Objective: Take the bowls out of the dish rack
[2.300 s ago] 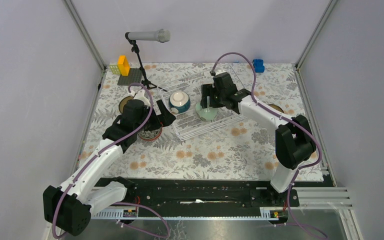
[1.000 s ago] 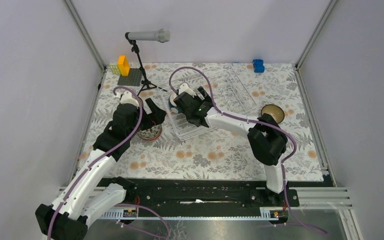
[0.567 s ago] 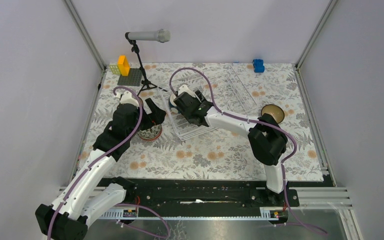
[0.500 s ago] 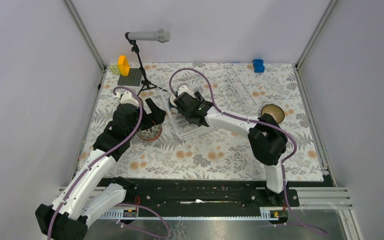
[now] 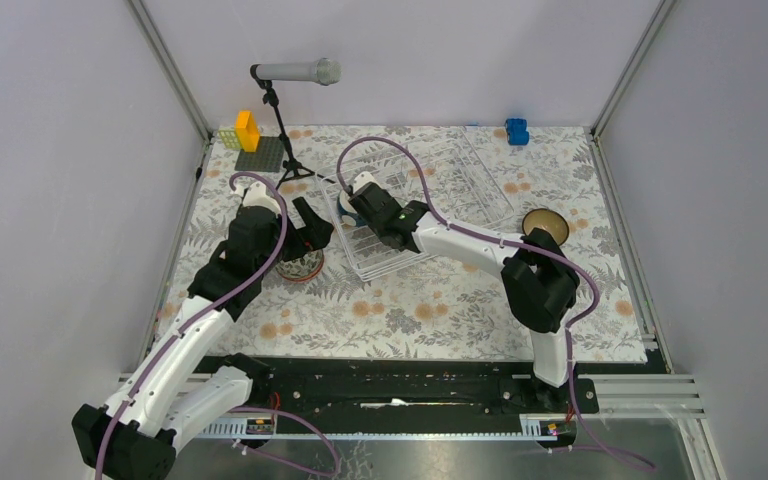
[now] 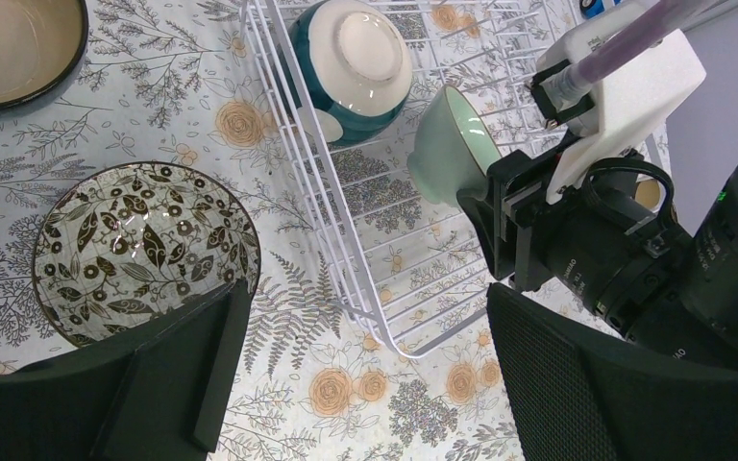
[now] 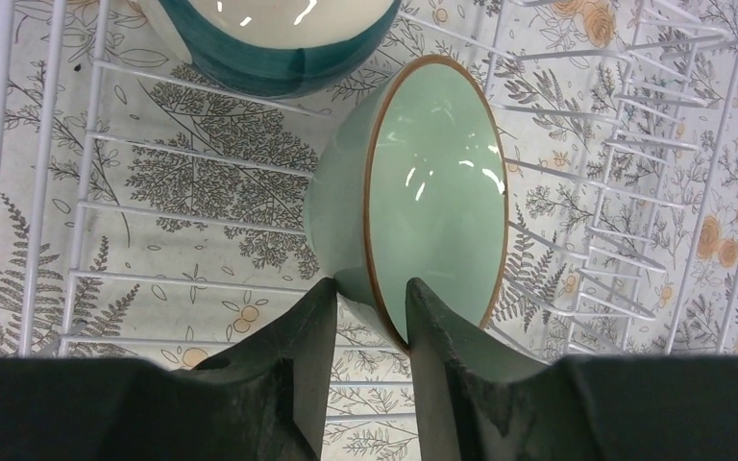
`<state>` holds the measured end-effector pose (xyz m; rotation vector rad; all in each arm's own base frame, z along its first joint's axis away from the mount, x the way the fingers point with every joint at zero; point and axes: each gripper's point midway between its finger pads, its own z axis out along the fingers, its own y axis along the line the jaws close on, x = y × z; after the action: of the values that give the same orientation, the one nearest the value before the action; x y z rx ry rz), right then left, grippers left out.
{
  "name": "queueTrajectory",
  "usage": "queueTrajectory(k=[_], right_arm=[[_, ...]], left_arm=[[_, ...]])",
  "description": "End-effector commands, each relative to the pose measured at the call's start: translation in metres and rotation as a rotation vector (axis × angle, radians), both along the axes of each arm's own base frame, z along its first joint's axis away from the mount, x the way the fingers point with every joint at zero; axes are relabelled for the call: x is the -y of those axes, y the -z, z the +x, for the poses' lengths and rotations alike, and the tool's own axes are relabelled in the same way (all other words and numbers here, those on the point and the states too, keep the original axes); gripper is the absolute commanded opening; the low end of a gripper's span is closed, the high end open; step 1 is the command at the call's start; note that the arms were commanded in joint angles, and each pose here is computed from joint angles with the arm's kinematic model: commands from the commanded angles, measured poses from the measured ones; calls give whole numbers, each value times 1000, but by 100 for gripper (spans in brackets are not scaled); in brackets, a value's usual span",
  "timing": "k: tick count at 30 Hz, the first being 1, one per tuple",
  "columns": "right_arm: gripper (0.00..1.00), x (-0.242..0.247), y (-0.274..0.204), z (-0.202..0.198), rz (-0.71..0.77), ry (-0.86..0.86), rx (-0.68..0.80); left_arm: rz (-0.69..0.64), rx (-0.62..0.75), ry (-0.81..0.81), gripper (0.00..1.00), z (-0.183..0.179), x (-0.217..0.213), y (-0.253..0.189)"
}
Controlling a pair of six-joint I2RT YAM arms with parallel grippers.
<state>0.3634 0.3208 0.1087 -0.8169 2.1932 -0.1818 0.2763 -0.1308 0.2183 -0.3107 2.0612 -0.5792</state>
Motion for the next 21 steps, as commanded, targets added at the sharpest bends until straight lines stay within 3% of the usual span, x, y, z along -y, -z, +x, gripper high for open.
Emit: queueTrajectory(k=[1, 9, 16, 21], right_arm=[[39, -8, -22, -4, 36, -55, 7], [33, -15, -21, -9, 54, -98, -22], [4, -23, -24, -14, 63, -150, -56], [0, -24, -42, -11, 48, -171, -36]], left_arm=[[-8, 27, 7, 99, 2, 2, -6], [3, 33, 4, 99, 2, -1, -9], [2, 32, 4, 99, 2, 0, -9], [12, 39, 0, 99, 2, -2, -12]])
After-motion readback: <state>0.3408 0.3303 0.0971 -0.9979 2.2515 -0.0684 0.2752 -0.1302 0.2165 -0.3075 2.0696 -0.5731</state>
